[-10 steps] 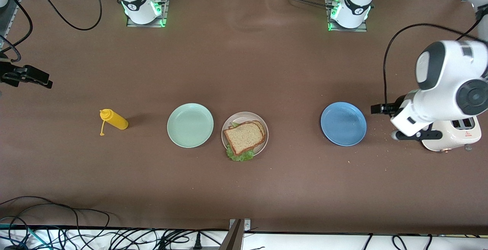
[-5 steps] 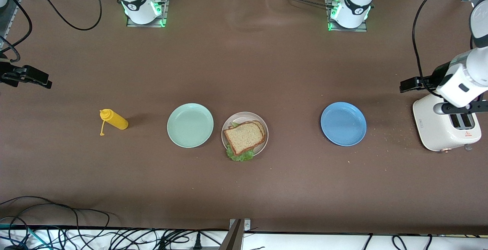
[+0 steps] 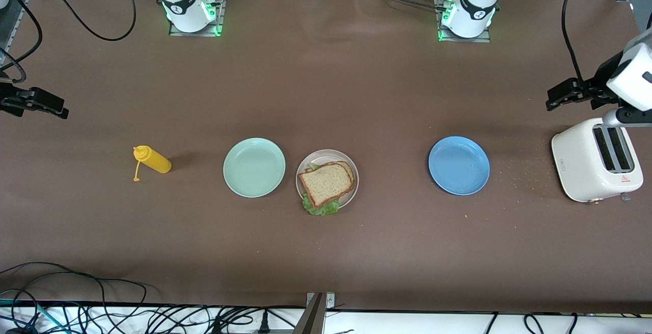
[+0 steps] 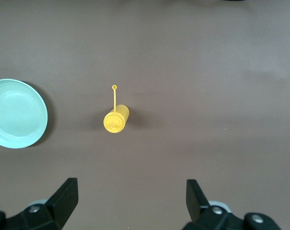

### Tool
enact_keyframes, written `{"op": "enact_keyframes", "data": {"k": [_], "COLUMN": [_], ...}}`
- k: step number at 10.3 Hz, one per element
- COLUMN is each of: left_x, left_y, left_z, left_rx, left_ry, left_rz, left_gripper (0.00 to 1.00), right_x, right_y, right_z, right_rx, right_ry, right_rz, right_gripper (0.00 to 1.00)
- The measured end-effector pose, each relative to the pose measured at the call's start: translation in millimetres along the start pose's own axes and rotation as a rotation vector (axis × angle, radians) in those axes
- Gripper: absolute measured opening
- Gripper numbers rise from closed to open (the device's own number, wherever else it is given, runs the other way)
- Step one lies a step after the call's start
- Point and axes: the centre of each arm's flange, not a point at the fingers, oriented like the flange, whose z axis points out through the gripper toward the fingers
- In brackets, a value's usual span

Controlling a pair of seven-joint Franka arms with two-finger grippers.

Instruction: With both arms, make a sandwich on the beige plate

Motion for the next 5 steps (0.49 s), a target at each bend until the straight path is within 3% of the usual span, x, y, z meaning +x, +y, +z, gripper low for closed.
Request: {"op": "enact_keyframes", "data": {"k": [5], "left_x": [2], "left_y": [-14], "left_z": [-2], "left_rx": [-0.002], "left_ry": [0.001], "left_rz": [-0.022], "left_gripper": [1.00], "right_x": [0], "right_y": [0], "right_z": [0], "right_rx": [0.000], "right_ry": [0.000], "right_rz": [0.000], "right_gripper": [1.00]}}
